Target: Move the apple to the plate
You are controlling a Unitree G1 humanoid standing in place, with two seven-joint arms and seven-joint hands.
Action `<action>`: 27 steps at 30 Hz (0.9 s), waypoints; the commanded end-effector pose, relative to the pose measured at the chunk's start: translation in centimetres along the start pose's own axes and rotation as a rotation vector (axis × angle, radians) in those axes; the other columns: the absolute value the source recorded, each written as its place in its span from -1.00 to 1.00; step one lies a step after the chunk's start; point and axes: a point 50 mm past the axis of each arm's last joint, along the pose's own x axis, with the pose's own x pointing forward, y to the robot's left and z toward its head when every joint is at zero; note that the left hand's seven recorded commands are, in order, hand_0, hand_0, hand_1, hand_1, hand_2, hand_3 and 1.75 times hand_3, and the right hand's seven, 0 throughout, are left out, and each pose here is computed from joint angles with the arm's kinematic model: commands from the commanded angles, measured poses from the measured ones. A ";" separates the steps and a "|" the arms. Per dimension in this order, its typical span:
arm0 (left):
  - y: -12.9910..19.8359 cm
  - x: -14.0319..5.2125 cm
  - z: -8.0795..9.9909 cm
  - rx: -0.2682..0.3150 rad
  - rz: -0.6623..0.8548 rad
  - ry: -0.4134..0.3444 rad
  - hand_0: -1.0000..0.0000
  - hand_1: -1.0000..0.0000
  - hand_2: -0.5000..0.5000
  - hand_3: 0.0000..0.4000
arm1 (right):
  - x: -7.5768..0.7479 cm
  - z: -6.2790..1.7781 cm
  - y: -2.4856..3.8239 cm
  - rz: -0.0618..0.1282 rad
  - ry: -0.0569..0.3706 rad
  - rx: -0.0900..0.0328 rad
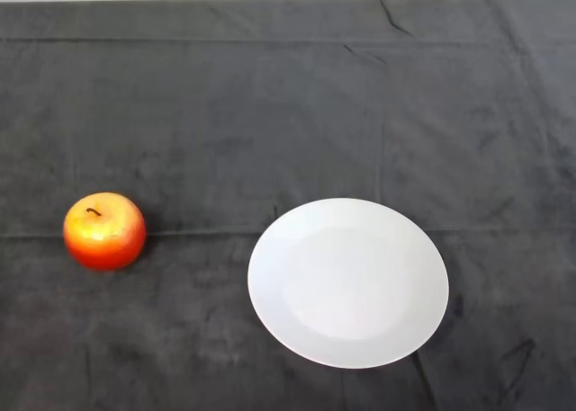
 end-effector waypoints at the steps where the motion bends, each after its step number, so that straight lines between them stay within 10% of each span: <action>1: -1.2 0.9 1.5 -0.047 -0.028 -0.077 1.00 1.00 0.00 -1.00 | -0.14 0.99 0.69 0.030 -0.037 -0.003; 27: -9.3 0.1 2.7 -0.079 -0.399 -0.158 1.00 1.00 0.00 -1.00 | -0.13 0.98 0.68 0.029 -0.037 -0.004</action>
